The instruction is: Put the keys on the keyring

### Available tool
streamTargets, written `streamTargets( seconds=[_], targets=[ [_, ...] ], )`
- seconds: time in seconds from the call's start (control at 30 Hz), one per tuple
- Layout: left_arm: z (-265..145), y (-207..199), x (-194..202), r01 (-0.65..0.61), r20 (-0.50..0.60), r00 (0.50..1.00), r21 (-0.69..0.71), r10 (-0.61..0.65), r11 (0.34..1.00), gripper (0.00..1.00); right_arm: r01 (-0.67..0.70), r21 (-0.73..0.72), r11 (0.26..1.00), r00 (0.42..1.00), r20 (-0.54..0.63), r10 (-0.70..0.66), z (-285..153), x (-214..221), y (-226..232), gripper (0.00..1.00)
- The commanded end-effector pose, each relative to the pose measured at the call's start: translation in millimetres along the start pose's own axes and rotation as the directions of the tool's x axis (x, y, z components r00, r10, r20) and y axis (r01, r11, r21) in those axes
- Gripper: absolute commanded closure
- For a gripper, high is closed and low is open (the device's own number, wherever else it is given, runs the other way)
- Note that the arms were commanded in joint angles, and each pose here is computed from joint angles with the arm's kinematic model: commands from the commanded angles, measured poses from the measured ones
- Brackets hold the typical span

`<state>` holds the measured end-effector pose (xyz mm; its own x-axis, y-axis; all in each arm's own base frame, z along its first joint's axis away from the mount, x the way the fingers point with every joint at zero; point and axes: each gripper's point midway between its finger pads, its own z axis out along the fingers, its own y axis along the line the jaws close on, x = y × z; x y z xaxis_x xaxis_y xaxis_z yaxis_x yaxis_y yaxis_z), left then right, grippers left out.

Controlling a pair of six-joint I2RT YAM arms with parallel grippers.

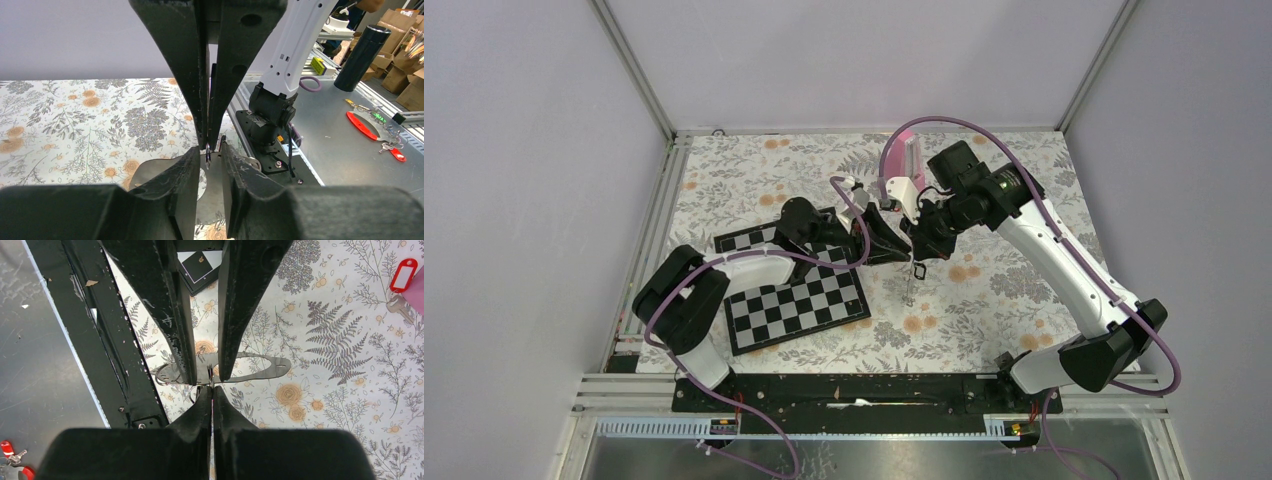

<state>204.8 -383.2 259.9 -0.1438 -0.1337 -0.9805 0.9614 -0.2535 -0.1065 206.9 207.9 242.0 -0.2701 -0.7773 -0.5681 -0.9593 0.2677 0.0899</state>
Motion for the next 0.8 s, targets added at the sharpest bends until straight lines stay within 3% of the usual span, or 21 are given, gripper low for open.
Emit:
streamTargets(
  seconds=[0.0,0.2,0.33,0.47,0.77],
  targets=[
    [5.2,1.5,-13.0,-0.060,0.026,0.998,0.013,0.060,0.998,0.75,0.017,0.008,1.000,0.999,0.046,-0.017,-10.5,-13.9,4.9,1.00],
    [6.5,2.9,-14.4,-0.052,0.027,0.998,0.016,0.052,0.999,0.86,0.015,0.004,1.000,0.999,0.051,-0.015,-10.5,-14.3,5.8,1.00],
    [7.3,2.0,-13.9,-0.045,0.025,0.999,0.023,0.044,0.999,1.00,0.013,0.002,1.000,0.998,0.055,-0.013,-10.1,-15.1,6.2,1.00],
    [6.2,-1.5,-16.1,-0.043,0.033,0.999,0.030,0.042,0.999,1.00,0.015,0.021,1.000,0.997,0.072,-0.017,-12.1,-17.5,4.3,0.99],
    [-9.0,-16.2,-46.0,-0.065,0.108,0.992,0.032,0.061,0.997,1.00,0.032,0.148,0.988,0.982,0.180,-0.059,-25.5,-20.8,-1.0,0.61]
  ],
)
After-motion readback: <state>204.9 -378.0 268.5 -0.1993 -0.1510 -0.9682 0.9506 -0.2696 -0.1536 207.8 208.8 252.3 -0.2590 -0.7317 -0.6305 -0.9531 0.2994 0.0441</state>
